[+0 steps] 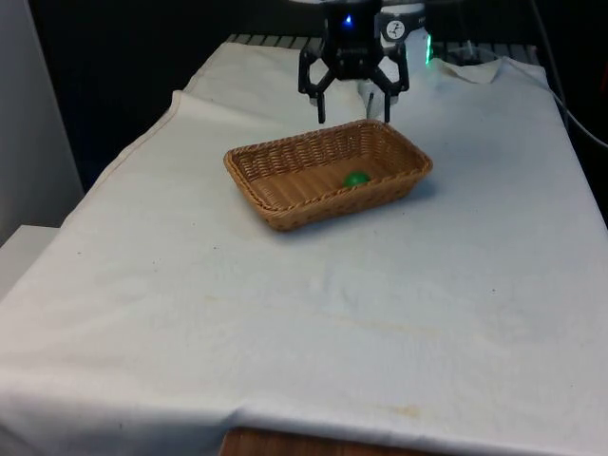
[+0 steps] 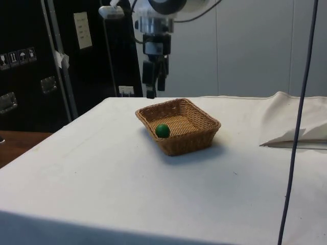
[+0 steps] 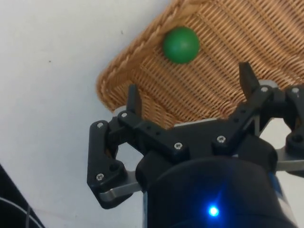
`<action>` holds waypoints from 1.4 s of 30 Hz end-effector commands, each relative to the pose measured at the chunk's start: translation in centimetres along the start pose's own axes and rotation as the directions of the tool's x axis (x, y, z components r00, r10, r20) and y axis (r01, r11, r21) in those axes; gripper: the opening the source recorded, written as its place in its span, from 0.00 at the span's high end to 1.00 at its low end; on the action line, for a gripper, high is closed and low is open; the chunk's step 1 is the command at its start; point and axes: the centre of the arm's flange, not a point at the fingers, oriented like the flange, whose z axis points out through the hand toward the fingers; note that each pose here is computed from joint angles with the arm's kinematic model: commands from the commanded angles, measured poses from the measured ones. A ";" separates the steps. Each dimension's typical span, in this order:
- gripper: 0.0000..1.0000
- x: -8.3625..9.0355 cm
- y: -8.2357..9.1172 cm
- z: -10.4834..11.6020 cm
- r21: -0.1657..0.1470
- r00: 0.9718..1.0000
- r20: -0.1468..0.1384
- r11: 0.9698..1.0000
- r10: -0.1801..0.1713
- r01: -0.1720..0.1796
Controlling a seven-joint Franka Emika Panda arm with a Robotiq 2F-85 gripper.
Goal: Pick up the ball and place it into the basket.
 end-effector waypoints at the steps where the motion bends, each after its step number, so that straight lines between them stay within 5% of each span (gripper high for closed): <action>1: 0.00 0.1 -0.2 -0.3 -0.005 1.000 0.006 1.000 -0.006 0.006; 13: 0.00 1.8 -1.1 -2.5 0.022 0.999 -0.011 0.999 -0.048 0.049; 20: 0.00 2.1 -1.4 -3.4 0.031 0.992 -0.014 0.992 -0.125 0.125; 21: 0.00 2.1 -1.3 -3.3 0.030 0.994 -0.016 0.993 -0.111 0.111; 27: 0.00 2.4 -1.6 -3.6 0.028 0.987 -0.018 0.986 -0.161 0.162; 40: 0.00 4.8 -3.5 -4.9 0.022 0.981 -0.046 0.982 -0.189 0.190; 42: 0.00 5.4 -4.0 -4.5 0.007 0.981 -0.032 0.981 -0.193 0.193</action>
